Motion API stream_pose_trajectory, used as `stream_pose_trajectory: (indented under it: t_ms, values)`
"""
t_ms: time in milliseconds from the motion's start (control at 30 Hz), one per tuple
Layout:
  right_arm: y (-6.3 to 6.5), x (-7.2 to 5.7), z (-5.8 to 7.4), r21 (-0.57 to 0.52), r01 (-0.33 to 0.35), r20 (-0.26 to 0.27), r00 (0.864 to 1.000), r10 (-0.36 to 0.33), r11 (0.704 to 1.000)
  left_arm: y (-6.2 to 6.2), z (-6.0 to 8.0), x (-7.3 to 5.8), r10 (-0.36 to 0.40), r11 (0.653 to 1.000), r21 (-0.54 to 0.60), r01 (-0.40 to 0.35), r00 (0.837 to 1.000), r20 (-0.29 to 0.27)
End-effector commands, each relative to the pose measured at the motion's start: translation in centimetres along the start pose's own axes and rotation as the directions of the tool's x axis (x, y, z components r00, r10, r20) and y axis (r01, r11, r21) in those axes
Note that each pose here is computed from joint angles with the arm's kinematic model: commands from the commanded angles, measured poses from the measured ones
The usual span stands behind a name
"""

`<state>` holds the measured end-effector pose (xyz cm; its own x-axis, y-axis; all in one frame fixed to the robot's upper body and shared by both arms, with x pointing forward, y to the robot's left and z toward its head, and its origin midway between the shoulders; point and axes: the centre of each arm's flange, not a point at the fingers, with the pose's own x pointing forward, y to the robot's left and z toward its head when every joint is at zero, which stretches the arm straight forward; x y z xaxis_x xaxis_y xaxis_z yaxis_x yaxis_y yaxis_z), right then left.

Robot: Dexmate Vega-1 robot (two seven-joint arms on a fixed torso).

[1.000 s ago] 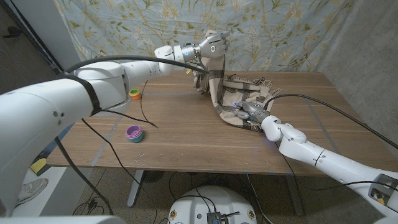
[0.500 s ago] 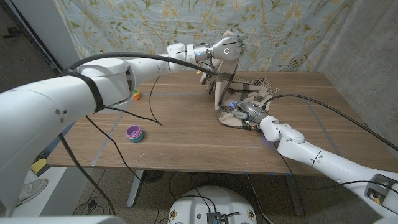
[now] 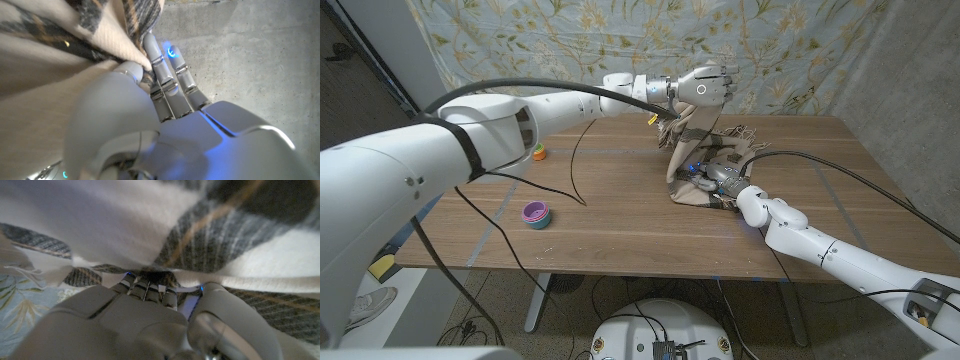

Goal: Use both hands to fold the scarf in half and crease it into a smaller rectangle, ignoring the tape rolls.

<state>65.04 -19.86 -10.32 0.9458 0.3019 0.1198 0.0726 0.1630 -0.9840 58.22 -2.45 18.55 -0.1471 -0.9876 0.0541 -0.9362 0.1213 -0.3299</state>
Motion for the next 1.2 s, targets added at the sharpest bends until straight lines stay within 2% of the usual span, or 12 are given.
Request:
stream_pose_trajectory:
  t_ms: [33,367,633,733,933,967,1100,1200]
  values:
    - [-0.1,0.2,0.3,-0.006,-0.014,0.012,1.000,0.015,1.000,1.9,1.7,0.8,0.070,0.987,-0.146,-0.064,0.997,0.034]
    - [-0.3,0.1,0.5,-0.004,-0.007,0.017,1.000,0.007,1.000,2.2,3.5,1.1,0.084,0.973,-0.224,-0.054,0.989,0.125]
    - [-0.5,-0.2,0.5,-0.007,-0.002,0.016,1.000,0.002,1.000,1.7,4.6,1.5,0.066,0.976,-0.212,-0.040,0.991,0.119]
    - [-0.7,-0.2,0.5,-0.007,-0.001,0.017,1.000,0.001,1.000,1.5,5.2,1.9,0.059,0.982,-0.185,-0.041,0.994,0.093]
    - [-1.0,-0.3,0.8,-0.009,0.003,0.025,1.000,-0.003,1.000,1.1,6.7,2.6,0.028,0.999,-0.031,-0.027,0.999,0.032]
    - [-1.0,-0.3,0.8,-0.009,0.003,0.024,1.000,-0.003,1.000,1.1,6.7,2.6,0.028,0.999,-0.030,-0.027,0.999,0.031]
    - [-1.3,-0.4,0.7,-0.012,0.003,0.018,1.000,-0.003,1.000,1.3,6.6,2.7,0.022,1.000,0.013,-0.021,0.997,-0.071]
    - [-1.6,-0.6,0.8,-0.016,0.010,0.015,1.000,-0.010,1.000,1.7,6.3,2.7,0.016,1.000,-0.018,-0.018,0.995,-0.101]
